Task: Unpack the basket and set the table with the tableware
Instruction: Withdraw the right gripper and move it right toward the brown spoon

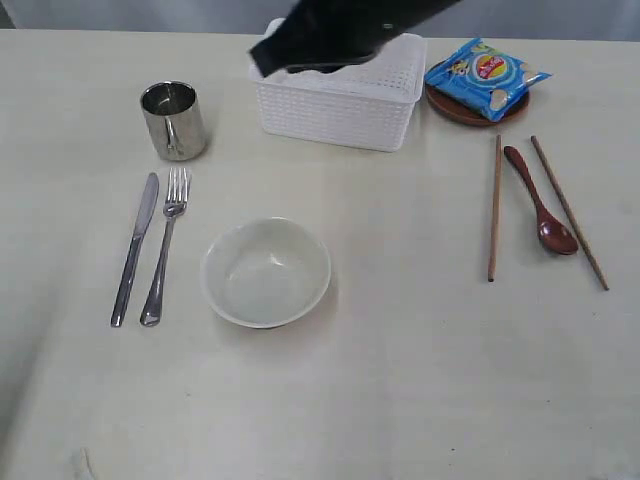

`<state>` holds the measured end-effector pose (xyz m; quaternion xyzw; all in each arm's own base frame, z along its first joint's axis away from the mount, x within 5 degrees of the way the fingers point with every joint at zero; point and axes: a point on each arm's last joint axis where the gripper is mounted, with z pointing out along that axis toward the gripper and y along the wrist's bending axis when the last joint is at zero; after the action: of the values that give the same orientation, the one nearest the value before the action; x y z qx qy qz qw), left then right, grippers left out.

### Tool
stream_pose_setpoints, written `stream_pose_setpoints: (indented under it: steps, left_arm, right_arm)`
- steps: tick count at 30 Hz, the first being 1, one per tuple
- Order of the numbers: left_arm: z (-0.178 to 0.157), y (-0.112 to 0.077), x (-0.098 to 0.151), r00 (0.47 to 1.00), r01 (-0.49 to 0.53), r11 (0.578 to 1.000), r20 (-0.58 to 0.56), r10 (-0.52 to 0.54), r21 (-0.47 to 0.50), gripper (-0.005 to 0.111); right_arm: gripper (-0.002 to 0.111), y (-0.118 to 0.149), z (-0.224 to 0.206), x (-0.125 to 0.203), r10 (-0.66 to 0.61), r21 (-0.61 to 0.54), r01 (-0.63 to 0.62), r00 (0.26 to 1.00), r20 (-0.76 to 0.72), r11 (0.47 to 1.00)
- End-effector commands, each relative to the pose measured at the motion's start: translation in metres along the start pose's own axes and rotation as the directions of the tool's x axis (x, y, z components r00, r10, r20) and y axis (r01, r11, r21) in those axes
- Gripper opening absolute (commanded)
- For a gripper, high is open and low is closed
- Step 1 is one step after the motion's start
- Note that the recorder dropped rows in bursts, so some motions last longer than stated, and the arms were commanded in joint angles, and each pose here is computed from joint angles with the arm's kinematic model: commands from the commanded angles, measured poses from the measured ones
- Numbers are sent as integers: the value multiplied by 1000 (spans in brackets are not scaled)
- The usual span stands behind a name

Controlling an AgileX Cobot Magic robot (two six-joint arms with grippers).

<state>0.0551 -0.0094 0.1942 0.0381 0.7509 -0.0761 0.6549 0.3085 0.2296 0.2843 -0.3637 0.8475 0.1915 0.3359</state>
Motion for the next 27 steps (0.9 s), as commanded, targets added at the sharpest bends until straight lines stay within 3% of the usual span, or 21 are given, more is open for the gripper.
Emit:
stream_pose_setpoints:
  steps: [1,8,11,27]
  left_arm:
    - [0,0,0,1000,3,1000,7,-3,2,0]
    - [0,0,0,1000,3,1000,7,-3,2,0]
    - [0,0,0,1000,3,1000,7,-3,2,0]
    - [0,0,0,1000,3,1000,7,-3,2,0]
  right_arm:
    - [-1,-48,-18,18,92,62,-89,994,-53,994]
    - [-1,-122,-47,43,277,189,-263,960,-47,946]
    - [0,-141,-58,55,319,216,-300,946,-58,929]
    - [0,-148,-38,59,282,119,-271,956,-85,955]
